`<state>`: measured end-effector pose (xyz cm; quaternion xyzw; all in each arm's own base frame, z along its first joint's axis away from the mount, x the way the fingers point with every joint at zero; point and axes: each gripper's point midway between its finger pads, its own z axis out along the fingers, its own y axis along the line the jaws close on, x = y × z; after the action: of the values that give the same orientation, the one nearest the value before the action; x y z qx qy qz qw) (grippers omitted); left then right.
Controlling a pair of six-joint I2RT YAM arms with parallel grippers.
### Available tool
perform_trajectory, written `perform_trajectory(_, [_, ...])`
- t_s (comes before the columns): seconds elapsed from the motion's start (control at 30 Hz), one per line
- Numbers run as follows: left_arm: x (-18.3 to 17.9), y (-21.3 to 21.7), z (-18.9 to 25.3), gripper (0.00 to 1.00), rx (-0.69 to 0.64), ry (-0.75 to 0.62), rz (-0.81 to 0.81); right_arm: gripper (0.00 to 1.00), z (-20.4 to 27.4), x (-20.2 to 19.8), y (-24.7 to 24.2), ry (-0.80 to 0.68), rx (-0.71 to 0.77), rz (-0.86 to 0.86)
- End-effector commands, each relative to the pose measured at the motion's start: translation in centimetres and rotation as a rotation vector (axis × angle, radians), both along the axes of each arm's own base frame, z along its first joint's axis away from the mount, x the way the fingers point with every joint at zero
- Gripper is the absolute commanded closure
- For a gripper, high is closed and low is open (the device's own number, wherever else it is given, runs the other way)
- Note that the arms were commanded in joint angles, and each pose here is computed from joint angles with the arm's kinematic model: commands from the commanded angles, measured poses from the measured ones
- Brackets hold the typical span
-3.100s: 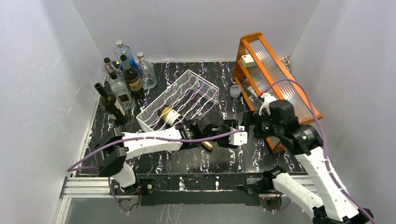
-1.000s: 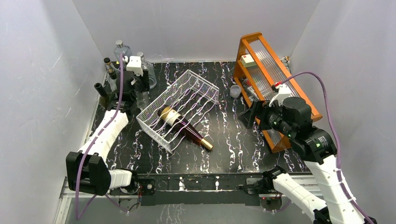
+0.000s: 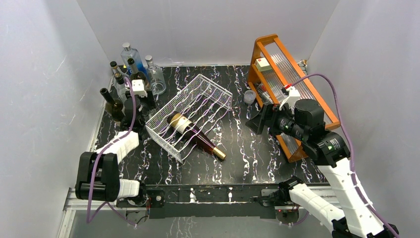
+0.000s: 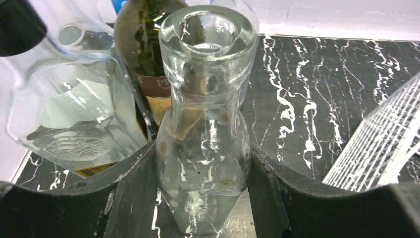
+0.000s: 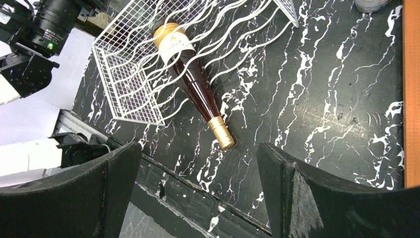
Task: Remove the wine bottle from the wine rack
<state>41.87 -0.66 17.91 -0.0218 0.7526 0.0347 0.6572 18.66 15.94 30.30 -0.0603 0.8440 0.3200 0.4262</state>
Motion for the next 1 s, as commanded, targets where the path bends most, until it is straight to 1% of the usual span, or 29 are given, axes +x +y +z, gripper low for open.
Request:
perform_trajectory(0.0, [0.8, 1.8, 3.9, 0.53, -0.020, -0.132, 0.100, 0.02, 1.1, 0.0, 0.9, -0.031, 0.049, 0.037])
perform_trajectory(0.07, [0.9, 1.9, 3.7, 0.49, -0.028, -0.129, 0.111, 0.02, 0.9, -0.1, 0.8, -0.027, 0.044, 0.032])
perform_trajectory(0.17, [1.0, 1.8, 3.6, 0.47, -0.031, -0.126, 0.109, 0.02, 0.8, -0.1, 0.7, -0.025, 0.042, 0.028])
perform_trajectory(0.23, [1.0, 1.9, 3.6, 0.40, -0.032, -0.125, 0.111, 0.02, 0.6, 0.0, 0.8, -0.020, 0.040, 0.030])
perform_trajectory(0.43, [0.9, 1.7, 3.4, 0.15, -0.019, -0.113, 0.099, 0.02, 0.4, 0.2, 1.1, -0.018, 0.044, 0.040])
perform_trajectory(0.5, [0.9, 1.5, 3.4, 0.10, -0.015, -0.106, 0.086, 0.02, 0.3, 0.3, 1.1, -0.018, 0.042, 0.040])
perform_trajectory(0.7, [0.5, 0.3, 4.6, 0.02, -0.001, -0.110, 0.040, 0.02, 0.1, 0.2, 0.9, -0.023, 0.026, 0.042])
perform_trajectory(0.77, [0.4, 0.2, 5.3, 0.02, 0.001, -0.102, 0.043, 0.02, 0.1, 0.3, 0.8, -0.033, 0.011, 0.044])
perform_trajectory(0.87, [-0.3, 0.9, 6.2, 0.02, 0.001, -0.068, 0.102, 0.02, 0.2, 0.6, 0.6, -0.045, -0.026, 0.052])
perform_trajectory(0.97, [-1.8, 1.7, 7.5, 0.02, -0.032, -0.058, 0.156, 0.02, 0.5, 1.1, 0.3, -0.054, -0.076, 0.058])
